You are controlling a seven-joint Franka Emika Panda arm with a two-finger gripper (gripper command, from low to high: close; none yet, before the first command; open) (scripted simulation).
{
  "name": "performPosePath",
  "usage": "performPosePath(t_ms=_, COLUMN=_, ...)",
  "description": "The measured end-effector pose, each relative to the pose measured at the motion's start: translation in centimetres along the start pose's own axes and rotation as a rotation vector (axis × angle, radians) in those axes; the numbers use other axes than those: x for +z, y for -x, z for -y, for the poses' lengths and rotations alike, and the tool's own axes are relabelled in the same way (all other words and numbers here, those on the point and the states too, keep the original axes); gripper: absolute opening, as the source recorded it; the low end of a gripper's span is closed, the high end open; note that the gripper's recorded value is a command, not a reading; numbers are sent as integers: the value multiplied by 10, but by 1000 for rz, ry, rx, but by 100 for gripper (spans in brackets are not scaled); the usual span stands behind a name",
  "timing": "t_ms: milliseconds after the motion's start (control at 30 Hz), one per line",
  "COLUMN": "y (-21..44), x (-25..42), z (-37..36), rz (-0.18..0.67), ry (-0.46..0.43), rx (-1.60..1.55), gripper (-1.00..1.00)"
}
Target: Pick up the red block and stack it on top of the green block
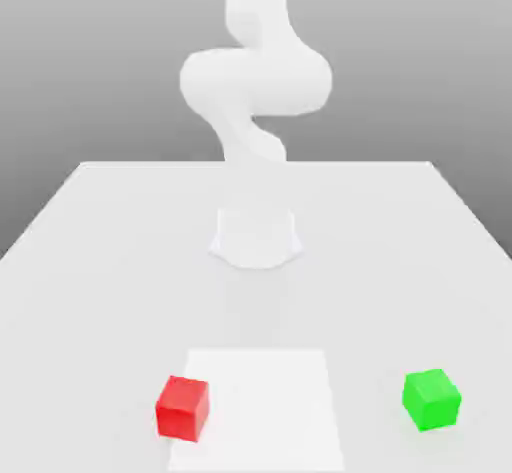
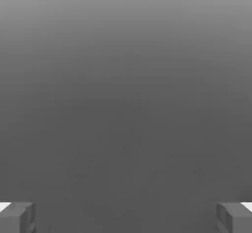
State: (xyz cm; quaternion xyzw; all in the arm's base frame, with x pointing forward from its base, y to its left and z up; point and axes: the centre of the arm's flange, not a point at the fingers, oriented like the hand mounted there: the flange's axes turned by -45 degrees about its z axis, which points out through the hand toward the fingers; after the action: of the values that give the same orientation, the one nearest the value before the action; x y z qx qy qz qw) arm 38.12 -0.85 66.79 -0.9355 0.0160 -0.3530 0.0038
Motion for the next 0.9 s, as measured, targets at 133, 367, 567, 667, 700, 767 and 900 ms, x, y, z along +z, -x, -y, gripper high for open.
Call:
performPosePath(t_ms=133, y=16, x=88, z=-15, rz=129, ry=11, rx=31, gripper=0)
performPosePath(t_ms=367, y=77, x=222, z=-43, rz=345, ry=35, rx=86, gripper=0)
performPosePath(t_ms=567, y=158, x=313, z=-67, rz=530, ry=61, rx=137, gripper=0)
performPosePath(t_ms=667, y=207, x=349, z=-80, rz=622, ry=77, rx=166, gripper=0)
performPosePath(t_ms=700, y=224, x=359, z=-83, rz=653, ry=81, rx=173, gripper=0)
performPosePath(t_ms=767, y=254, x=378, z=-86, rz=700, ry=88, rx=182, gripper=0)
performPosePath(t_ms=900, y=289, x=414, z=-88, rz=716, ry=90, rx=184, gripper=0)
